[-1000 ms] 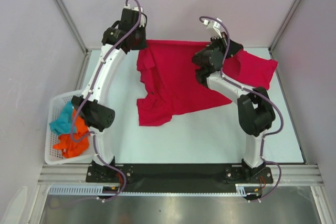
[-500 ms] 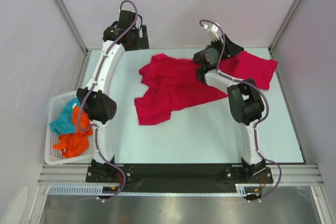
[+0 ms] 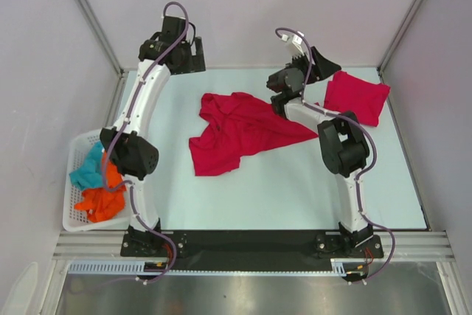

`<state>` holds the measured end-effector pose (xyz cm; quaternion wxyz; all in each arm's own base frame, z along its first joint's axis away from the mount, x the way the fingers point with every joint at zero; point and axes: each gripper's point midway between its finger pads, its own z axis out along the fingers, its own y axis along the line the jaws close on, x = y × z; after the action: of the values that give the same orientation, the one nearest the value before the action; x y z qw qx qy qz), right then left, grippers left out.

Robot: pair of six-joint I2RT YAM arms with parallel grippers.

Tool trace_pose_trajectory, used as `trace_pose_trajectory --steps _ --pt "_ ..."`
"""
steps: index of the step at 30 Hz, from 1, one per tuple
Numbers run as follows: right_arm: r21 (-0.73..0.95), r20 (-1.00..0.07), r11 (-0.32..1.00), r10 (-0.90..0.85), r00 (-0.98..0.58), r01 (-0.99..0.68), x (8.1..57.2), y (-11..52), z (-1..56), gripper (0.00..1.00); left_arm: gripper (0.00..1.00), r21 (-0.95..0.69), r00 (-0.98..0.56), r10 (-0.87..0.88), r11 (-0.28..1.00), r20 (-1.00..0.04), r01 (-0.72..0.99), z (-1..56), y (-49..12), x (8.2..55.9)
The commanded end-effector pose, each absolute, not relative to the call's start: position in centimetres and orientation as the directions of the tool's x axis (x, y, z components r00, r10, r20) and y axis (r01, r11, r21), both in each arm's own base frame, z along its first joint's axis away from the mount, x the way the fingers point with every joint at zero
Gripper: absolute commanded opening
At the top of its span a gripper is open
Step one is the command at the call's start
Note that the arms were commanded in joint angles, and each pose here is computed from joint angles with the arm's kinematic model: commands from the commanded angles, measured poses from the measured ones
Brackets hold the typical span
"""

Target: Fold and stack the t-shirts

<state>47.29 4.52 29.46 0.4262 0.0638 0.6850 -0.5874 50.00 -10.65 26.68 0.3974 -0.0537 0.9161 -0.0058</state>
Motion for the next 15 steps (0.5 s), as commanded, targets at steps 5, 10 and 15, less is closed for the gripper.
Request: trace_pose_trajectory --steps 5,10,15 --pt "-0.497 -0.867 0.520 -0.266 -0.420 0.695 41.6 9.4 32.6 0.69 1.00 -0.138 -0.658 -0.070 0.989 -0.750 0.052 29.1 -14.5 44.2" --pt "-0.527 -0.843 0.599 -0.277 -0.461 0.603 38.3 14.0 29.4 0.68 1.00 -0.183 -0.723 -0.060 0.979 -0.689 0.093 24.7 -15.8 41.9" --pt "-0.533 -0.831 0.658 -0.290 -0.475 0.532 35.5 17.6 27.6 0.65 1.00 -0.186 -0.749 -0.051 0.978 -0.660 0.098 21.9 -15.9 39.9"
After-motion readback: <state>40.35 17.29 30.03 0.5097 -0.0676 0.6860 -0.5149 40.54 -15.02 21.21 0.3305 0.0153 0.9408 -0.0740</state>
